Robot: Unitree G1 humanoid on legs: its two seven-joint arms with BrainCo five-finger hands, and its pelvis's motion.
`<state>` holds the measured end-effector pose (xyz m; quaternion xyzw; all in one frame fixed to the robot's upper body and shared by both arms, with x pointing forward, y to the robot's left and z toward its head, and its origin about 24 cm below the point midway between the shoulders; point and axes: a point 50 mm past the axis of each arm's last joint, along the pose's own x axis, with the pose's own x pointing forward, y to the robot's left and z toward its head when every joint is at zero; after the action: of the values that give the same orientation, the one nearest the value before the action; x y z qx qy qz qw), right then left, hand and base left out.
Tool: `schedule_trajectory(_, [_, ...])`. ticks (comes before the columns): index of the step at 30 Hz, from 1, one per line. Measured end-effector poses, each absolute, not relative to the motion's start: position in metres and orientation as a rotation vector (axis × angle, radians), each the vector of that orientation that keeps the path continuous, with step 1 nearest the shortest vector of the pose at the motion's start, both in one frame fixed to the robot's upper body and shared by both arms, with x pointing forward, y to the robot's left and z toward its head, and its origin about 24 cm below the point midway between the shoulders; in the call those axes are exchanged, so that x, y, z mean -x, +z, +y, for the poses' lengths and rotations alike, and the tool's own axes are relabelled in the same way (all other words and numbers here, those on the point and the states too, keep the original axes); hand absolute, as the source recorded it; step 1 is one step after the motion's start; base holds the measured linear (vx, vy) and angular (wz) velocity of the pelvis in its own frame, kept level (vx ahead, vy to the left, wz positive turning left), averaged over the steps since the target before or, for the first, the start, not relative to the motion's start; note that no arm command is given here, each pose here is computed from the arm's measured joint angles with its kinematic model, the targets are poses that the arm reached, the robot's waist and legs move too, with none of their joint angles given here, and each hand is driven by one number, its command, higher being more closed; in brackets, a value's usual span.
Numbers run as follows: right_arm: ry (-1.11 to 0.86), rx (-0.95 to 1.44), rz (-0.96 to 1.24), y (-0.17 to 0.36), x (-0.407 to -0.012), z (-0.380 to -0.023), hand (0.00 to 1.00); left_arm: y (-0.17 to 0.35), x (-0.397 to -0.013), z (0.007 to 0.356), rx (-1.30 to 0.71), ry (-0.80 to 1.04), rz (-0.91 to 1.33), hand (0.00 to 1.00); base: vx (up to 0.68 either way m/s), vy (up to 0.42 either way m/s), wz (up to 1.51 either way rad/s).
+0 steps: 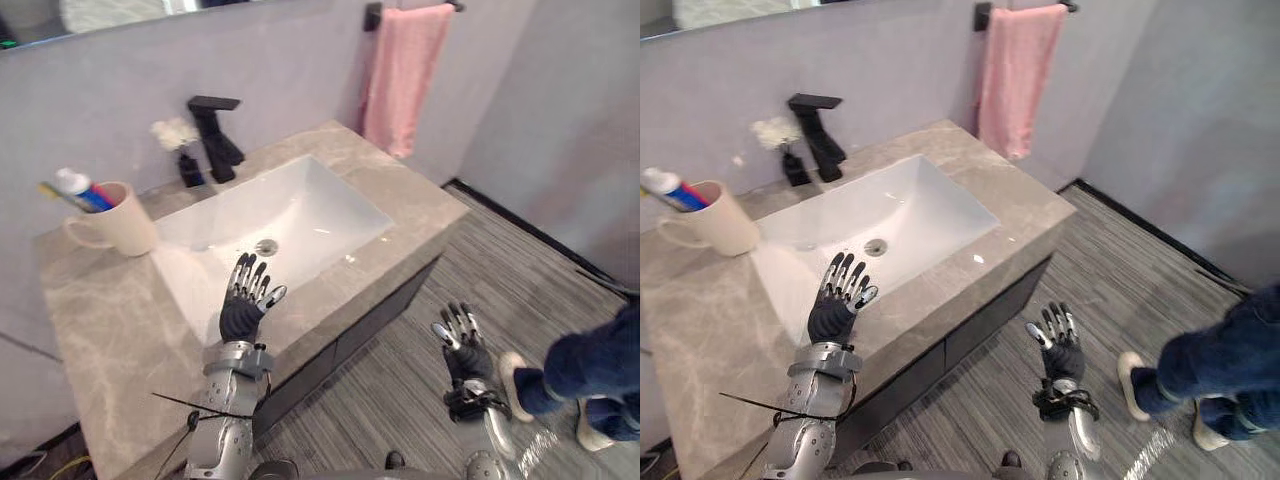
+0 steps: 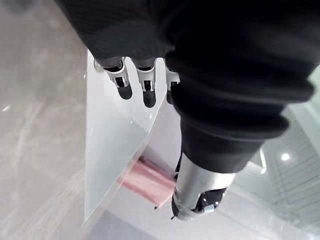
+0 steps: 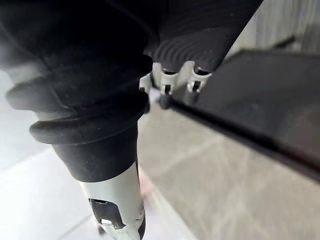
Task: Organize washtable
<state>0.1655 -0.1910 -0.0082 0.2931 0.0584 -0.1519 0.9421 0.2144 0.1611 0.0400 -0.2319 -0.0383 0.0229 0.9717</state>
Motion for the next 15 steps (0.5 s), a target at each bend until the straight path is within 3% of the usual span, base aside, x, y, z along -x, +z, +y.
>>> schedule_trajectory(7, [-0.417, -0.522, 0.003, 0.010, -0.152, -0.220, 0.00, 0.048, -0.215, 0.172, 0.441, 0.073, -0.138, 0.00, -0.10, 0.090, -1.60])
schedule_trajectory(10, [-0.355, -0.536, 0.003, 0.006, -0.174, -0.214, 0.00, 0.046, -0.205, 0.193, 0.428, 0.175, -0.148, 0.00, -0.06, -0.034, -2.12])
schedule_trajectory(12, [-0.294, -0.565, 0.024, 0.001, -0.197, -0.202, 0.00, 0.031, -0.198, 0.204, 0.426, 0.244, -0.064, 0.00, -0.02, -0.209, -2.61])
schedule_trajectory(13, [-0.221, -0.580, 0.018, 0.007, -0.213, -0.190, 0.00, 0.003, -0.190, 0.203, 0.457, 0.294, 0.079, 0.00, 0.00, -0.360, -1.93])
schedule_trajectory(15, [-0.204, -0.570, 0.037, 0.005, -0.211, -0.192, 0.00, -0.016, -0.185, 0.191, 0.509, 0.301, 0.181, 0.00, 0.01, -0.310, -1.32])
